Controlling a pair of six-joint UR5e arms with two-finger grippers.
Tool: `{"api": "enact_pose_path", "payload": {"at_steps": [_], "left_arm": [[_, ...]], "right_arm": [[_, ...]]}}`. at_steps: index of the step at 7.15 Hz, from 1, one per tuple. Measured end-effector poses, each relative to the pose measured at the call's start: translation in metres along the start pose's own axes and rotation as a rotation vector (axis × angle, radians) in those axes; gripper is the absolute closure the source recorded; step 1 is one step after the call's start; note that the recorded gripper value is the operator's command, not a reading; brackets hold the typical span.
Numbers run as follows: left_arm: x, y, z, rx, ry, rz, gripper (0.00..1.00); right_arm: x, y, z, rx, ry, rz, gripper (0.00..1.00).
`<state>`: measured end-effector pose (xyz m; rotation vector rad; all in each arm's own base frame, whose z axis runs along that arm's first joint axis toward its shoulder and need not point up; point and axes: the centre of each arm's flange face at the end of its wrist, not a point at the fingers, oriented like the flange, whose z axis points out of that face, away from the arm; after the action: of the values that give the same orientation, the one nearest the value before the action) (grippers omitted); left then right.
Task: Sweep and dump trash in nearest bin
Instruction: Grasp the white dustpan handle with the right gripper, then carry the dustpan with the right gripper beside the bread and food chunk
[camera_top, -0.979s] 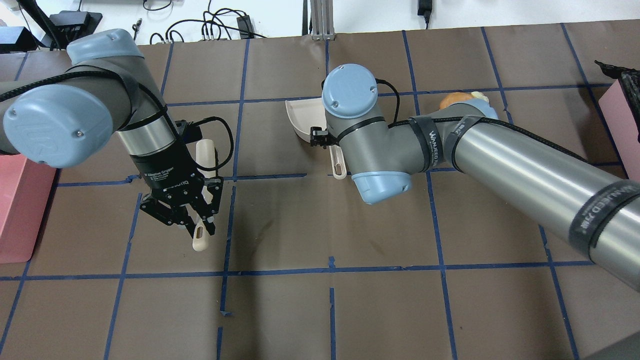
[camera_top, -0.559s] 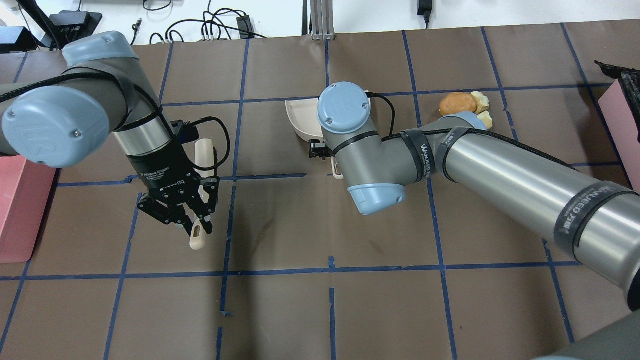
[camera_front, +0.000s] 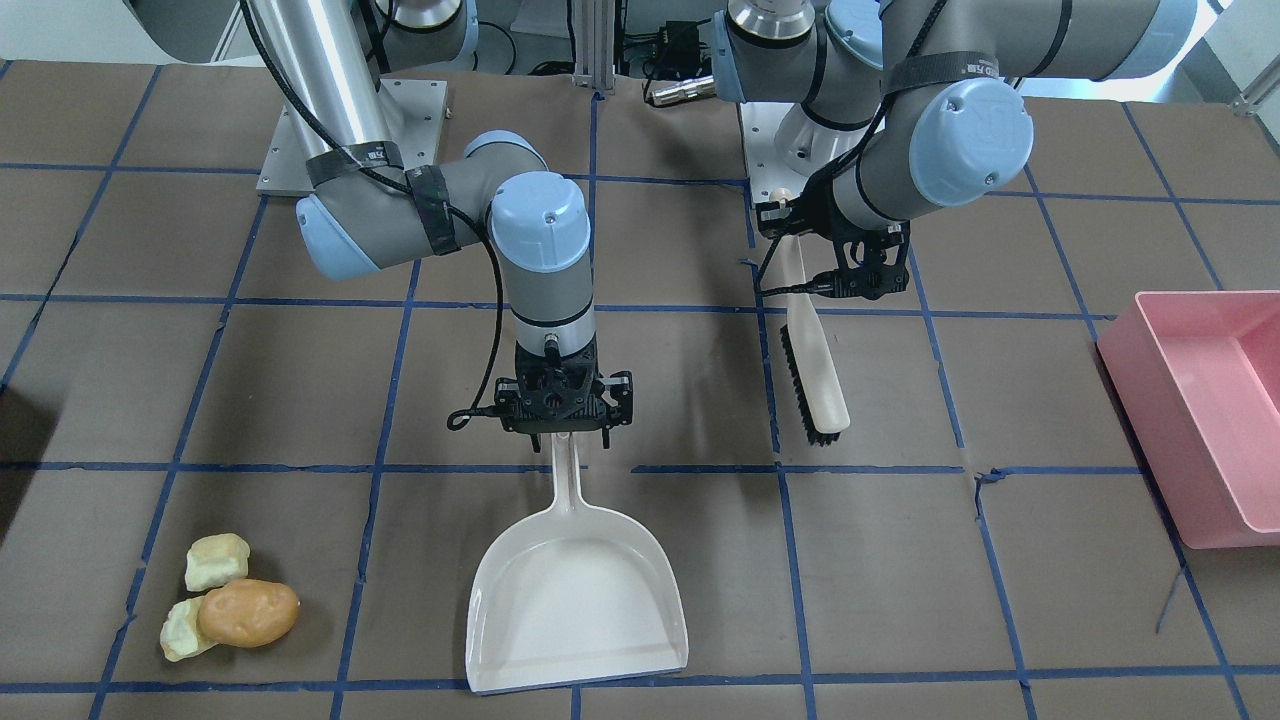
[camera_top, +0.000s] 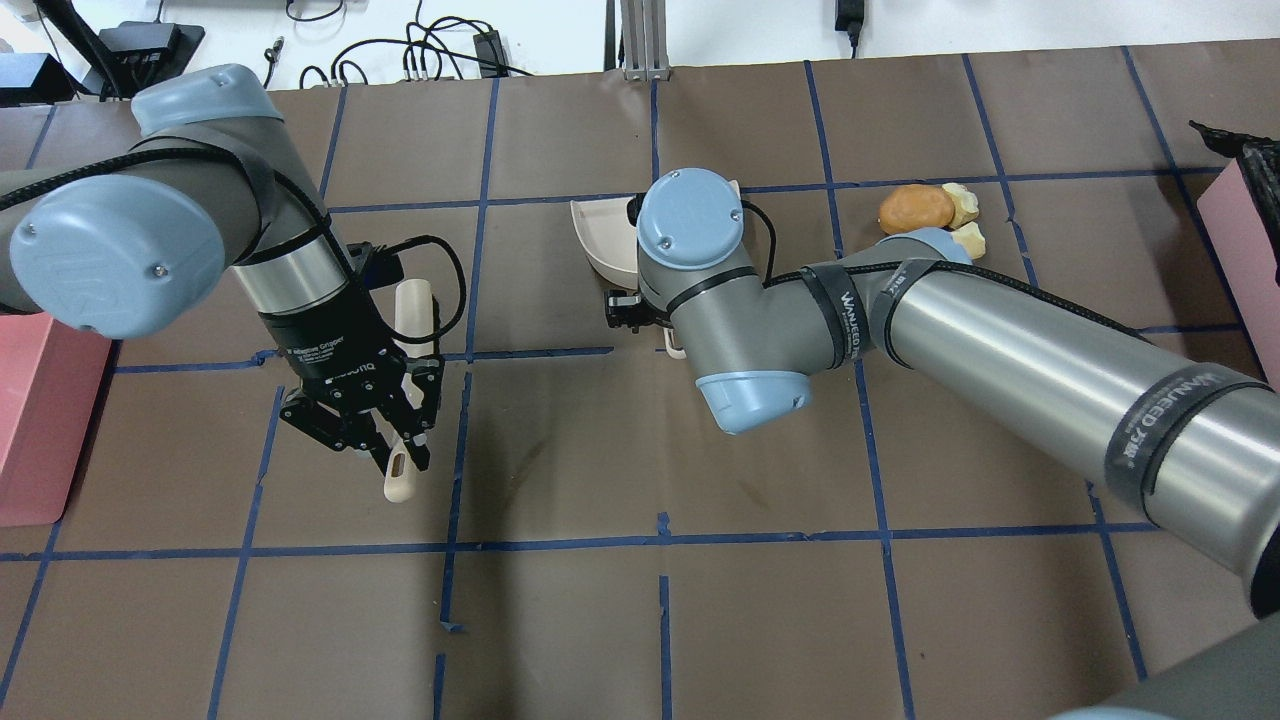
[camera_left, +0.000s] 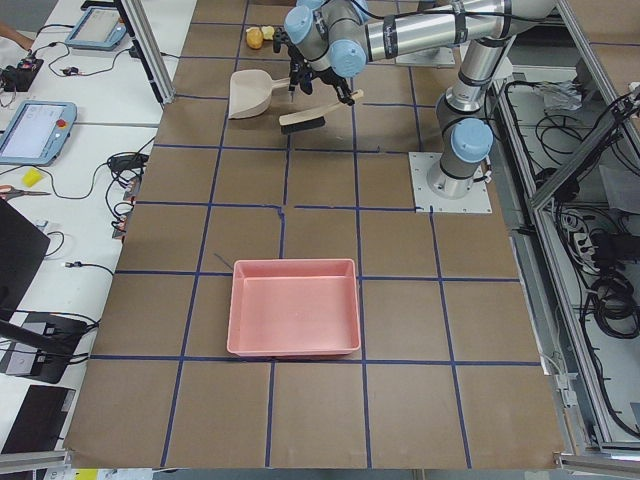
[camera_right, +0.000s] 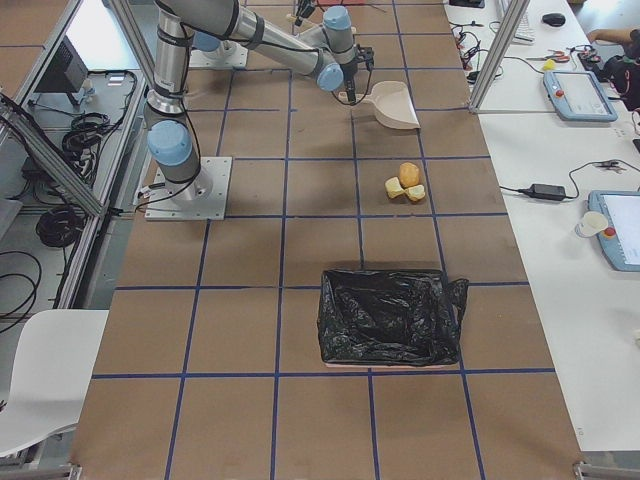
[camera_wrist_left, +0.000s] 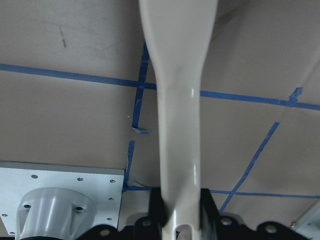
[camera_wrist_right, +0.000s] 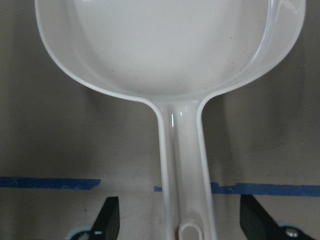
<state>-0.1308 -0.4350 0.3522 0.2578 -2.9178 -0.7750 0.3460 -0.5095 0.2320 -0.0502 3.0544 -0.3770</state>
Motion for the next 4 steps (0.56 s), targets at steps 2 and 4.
{"api": "enact_pose_path", "payload": {"at_steps": [2,4], "left_arm": [[0.0008,0.0002,0.0011,-0.002,0.006,0.042,1.0],[0.0041,0.0002,0.0027,-0.009,0.049,0.073,1.0]], "right_arm": [[0.0009,-0.0009,-0.0003,0.0,-0.002,-0.002,0.88],[0.0029,-0.0033,-0.0023,0.005,-0.001,-0.003,0.95]]}}
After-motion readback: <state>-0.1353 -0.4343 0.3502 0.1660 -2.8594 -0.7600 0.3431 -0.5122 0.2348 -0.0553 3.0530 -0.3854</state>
